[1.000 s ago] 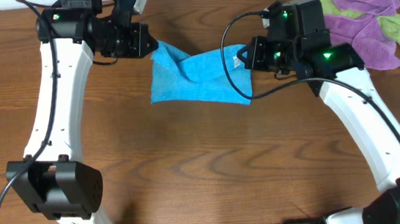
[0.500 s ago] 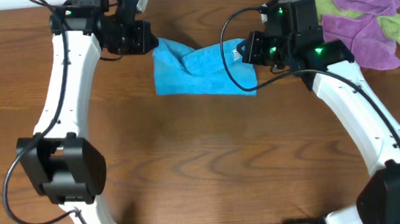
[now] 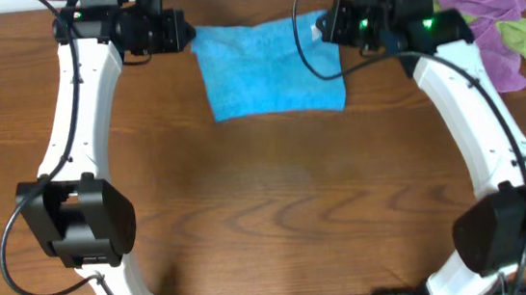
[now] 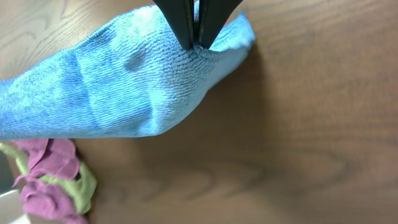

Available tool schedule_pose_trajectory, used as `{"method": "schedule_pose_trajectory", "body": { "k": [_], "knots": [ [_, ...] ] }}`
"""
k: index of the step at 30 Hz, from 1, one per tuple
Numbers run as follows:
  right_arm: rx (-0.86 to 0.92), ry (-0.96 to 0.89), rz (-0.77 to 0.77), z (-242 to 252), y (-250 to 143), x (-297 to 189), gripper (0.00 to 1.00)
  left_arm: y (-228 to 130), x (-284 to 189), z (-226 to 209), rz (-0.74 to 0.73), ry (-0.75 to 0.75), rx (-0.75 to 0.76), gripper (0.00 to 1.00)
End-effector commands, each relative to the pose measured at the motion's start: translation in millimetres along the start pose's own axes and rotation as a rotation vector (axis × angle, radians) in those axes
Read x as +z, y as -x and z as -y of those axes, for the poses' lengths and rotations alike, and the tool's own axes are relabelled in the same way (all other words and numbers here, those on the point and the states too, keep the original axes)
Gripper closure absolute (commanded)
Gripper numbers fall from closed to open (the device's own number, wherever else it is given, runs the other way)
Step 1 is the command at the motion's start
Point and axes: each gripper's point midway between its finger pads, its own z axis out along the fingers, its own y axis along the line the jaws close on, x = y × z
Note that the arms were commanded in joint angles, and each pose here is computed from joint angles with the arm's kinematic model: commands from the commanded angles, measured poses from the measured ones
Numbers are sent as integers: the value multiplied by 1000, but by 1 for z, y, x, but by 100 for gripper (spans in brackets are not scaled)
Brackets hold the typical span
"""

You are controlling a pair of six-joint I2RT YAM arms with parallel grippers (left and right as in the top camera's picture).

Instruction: Fold the cloth

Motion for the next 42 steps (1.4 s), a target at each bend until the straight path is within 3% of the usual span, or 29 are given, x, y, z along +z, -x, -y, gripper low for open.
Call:
{"method": "schedule_pose_trajectory", "body": {
  "k": [1,5,8,23,29,32,33,34,35,42],
  "knots": [
    [-64,10,40,-16,23,-10,98,33,-22,8,95,15,43,94],
    [-84,9,52,-23,31,-18,98,49,-43,21,134,13,67,94],
    [-96,-6,-4,-25,17,-21,99,39,-51,32,91,-11,72,94],
    [-98,-152,-491,-5,-107,-45,98,-83,-63,66,-400,-86,-88,94],
    [-103,-158,-521,-3,-114,-50,99,-89,-65,67,-425,-82,-105,94],
    [-134,-155,-451,-2,-97,-43,97,-74,-57,46,-361,32,-95,94],
    [-144,-155,-424,-2,-91,-40,57,-66,-55,37,-328,84,-105,58],
    [-148,-160,-404,-1,-86,-38,9,-61,-54,32,-307,112,-108,1],
    [-147,-163,-387,-1,-82,-37,1,-54,-52,25,-277,152,-112,5],
    [-163,-207,-331,6,-69,-34,1,-38,-52,8,-204,251,-144,5]
  ]
}}
